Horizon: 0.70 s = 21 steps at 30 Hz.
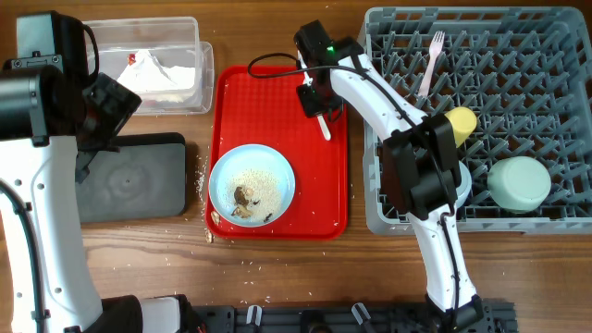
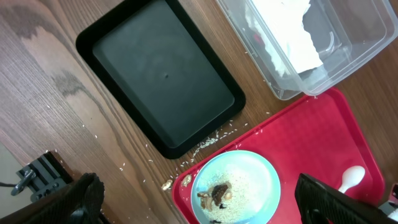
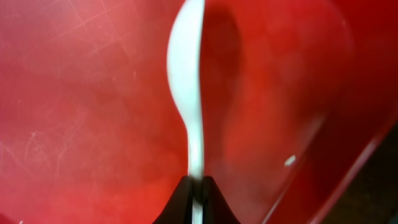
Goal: Sort waste into correct bins and load items into the dishwasher rack
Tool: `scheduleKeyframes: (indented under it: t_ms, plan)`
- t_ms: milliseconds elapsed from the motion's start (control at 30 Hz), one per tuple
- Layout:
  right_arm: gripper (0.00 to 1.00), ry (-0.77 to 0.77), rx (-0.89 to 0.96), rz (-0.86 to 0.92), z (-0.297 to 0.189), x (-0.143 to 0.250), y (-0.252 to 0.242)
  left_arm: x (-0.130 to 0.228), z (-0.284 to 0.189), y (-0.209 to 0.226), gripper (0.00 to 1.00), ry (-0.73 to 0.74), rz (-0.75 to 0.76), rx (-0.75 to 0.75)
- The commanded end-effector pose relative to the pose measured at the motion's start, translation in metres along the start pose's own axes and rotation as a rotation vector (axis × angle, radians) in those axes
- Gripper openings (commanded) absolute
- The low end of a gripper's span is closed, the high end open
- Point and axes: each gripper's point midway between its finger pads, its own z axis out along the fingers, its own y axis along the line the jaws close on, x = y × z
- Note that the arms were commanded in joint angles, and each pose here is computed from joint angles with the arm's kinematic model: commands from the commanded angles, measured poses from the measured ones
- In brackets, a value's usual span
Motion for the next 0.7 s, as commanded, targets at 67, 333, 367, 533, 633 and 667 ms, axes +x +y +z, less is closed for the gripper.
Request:
scheduleKeyframes:
  t_ms: [67,333,367,533,633,667]
  plan:
    - [0.05,-0.212,0.001,0.128,-0.1,-0.034,-0.051,-0.002,-0.001,0.001,1.0,-0.003,-0.023,0.002]
    - [0.05,-0.343,-0.19,0.203,-0.176,-0.027,-0.122,-0.002,-0.001,0.001,1.0,-0.003,-0.023,0.002]
    - [0.09,-0.353,-0.314,0.145,-0.182,-0.026,-0.107,-0.002,-0.001,0.001,1.0,-0.003,-0.023,0.002]
    - [0.28,-0.32,-0.331,0.035,-0.171,-0.025,-0.07,-0.002,-0.001,0.001,1.0,-0.002,-0.023,0.003]
    - [0.53,-0.301,-0.204,0.02,-0.15,-0.032,-0.047,-0.002,-0.001,0.001,1.0,-0.003,-0.023,0.002]
    - [0.56,-0.292,-0.158,0.017,-0.138,-0.034,-0.041,-0.002,-0.001,0.001,1.0,-0.003,-0.023,0.002]
